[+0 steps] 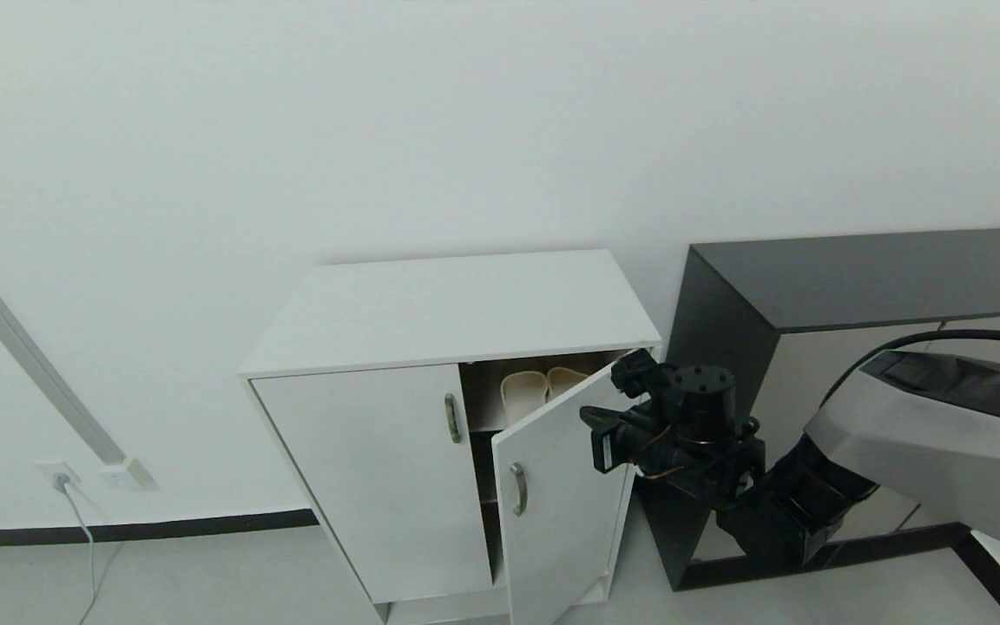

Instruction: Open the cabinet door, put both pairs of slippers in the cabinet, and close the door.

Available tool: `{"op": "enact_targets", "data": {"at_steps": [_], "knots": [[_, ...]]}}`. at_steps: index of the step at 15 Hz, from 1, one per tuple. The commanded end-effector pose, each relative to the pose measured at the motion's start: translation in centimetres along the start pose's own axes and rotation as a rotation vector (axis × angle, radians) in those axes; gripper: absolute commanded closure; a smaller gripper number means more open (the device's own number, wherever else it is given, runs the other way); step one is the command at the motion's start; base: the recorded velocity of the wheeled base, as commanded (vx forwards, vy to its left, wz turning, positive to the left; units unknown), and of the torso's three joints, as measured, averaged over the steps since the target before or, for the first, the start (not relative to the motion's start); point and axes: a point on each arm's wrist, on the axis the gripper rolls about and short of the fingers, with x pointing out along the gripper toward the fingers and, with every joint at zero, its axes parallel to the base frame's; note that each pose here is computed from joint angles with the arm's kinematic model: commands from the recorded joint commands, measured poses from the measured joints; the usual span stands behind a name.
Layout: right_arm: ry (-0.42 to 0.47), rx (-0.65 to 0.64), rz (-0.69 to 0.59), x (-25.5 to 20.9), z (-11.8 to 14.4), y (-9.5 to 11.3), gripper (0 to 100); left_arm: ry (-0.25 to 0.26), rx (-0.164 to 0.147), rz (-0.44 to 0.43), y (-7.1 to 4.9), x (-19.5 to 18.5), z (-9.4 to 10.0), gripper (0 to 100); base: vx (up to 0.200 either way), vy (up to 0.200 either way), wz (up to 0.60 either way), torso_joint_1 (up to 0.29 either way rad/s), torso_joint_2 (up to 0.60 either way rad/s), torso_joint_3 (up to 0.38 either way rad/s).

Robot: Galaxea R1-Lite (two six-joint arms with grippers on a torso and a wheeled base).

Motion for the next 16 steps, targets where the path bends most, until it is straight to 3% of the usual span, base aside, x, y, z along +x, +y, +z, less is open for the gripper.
{"op": "enact_targets", "data": {"at_steps": [1,16], "knots": [[-0.003,0.001,-0.006,0.6,-0.1,-0.3,100,0.001,-0.002,0.001,0.0,0.0,0.0,100,0.0,0.0,0.0,0.0,0.0,0.0],[0.006,0.006,-0.041,5.0,2.2,-1.6,100,0.001,-0.002,0.001,0.0,0.0,0.0,100,0.0,0.0,0.0,0.0,0.0,0.0]]}}
